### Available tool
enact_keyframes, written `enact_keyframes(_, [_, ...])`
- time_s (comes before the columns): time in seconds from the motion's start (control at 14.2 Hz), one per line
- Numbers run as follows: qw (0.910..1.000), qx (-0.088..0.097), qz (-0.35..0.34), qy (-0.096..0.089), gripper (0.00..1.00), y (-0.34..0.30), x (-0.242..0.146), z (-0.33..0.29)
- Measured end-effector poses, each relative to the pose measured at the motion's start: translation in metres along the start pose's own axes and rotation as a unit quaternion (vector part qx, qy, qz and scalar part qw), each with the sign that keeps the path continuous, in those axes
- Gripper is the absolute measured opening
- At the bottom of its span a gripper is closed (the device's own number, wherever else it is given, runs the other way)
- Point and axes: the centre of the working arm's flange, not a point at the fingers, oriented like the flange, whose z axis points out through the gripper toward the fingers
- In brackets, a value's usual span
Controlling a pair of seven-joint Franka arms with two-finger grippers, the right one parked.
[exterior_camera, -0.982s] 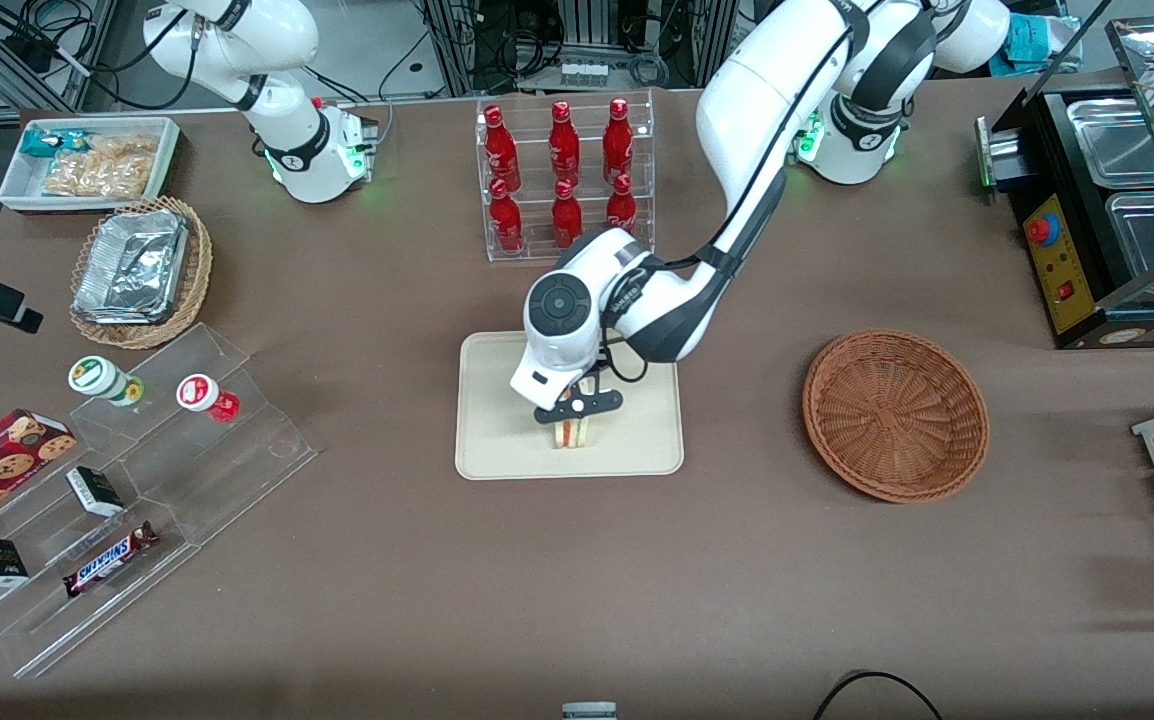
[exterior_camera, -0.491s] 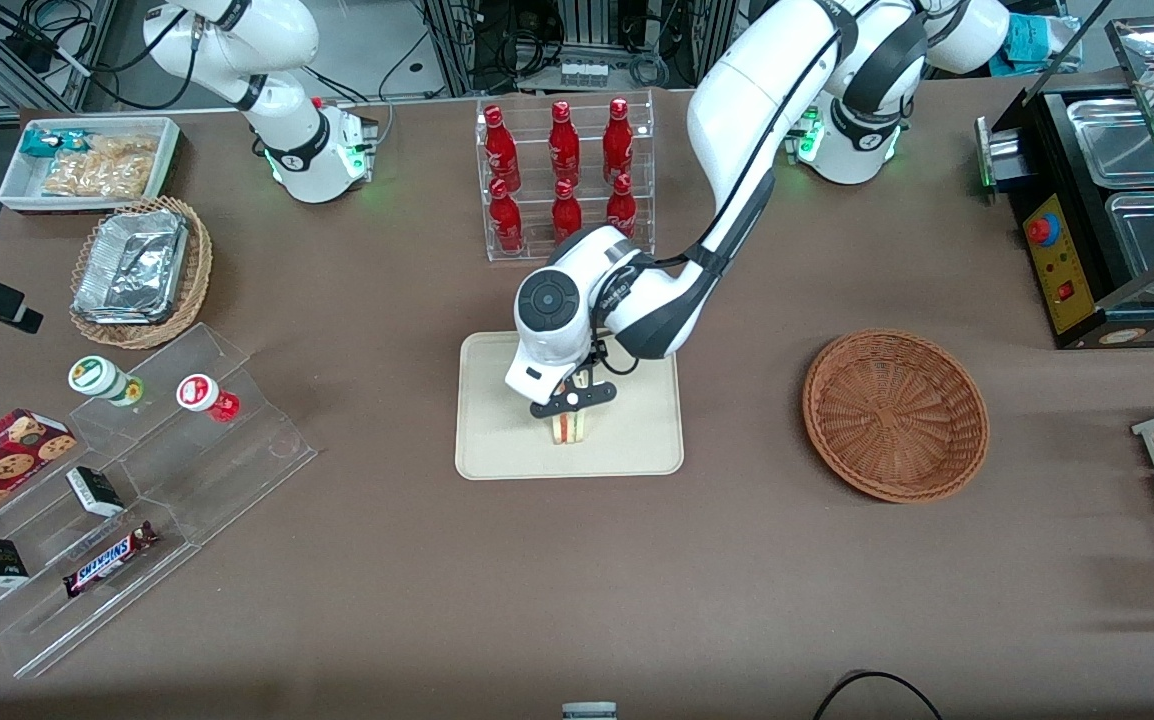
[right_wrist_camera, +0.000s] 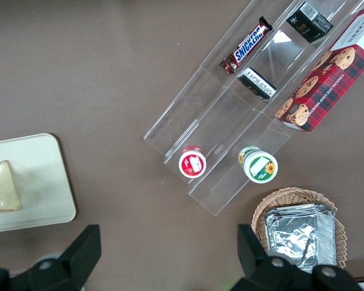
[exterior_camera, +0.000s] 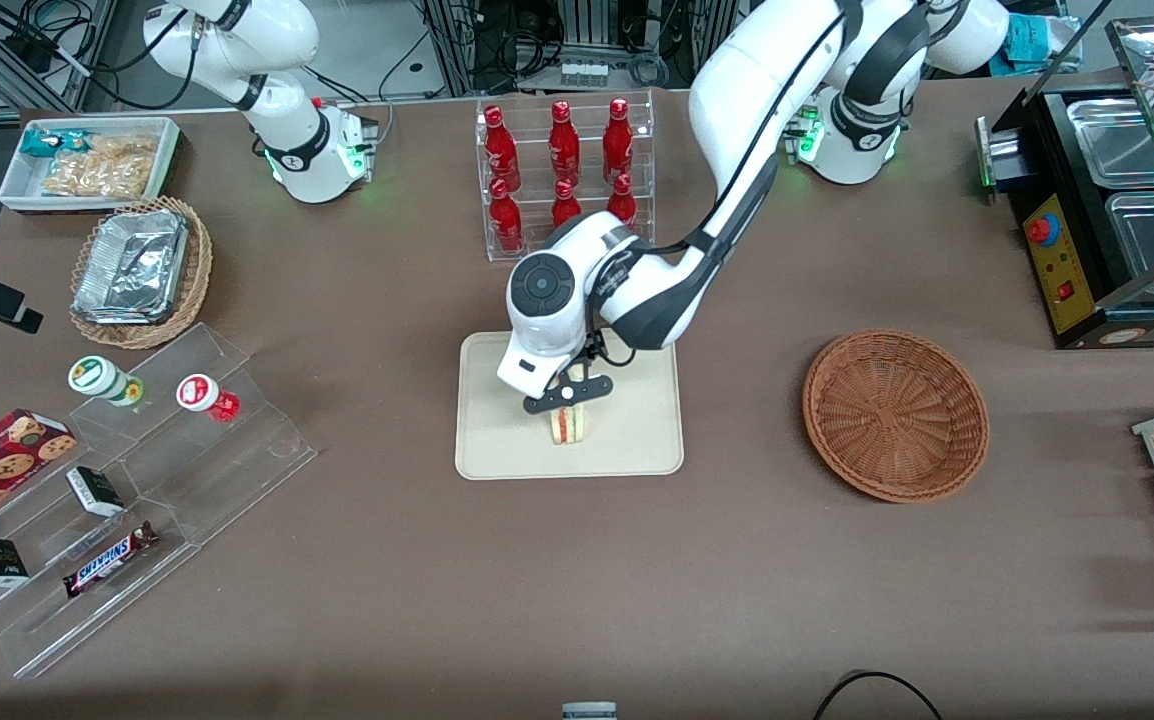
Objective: Place sandwich from basket to tray
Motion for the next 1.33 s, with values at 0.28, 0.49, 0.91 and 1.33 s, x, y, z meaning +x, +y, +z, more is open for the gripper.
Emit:
enact_keyframes(0.28, [0.9985,0.04,-0.033,-0.014,1.0,-0.047,0.031,-0.056])
enact_keyframes(0.49, [0.9977,0.058,-0.018,-0.031,1.0,-0.093,0.062,-0.053])
enact_keyframes(0.91, [0.9964,0.052,0.04,-0.054,1.0,-0.226,0.116,-0.101])
enact_keyframes(1.33, [0.9893,0.035,0.118,-0.078,1.0,-0.368,0.123,-0.173])
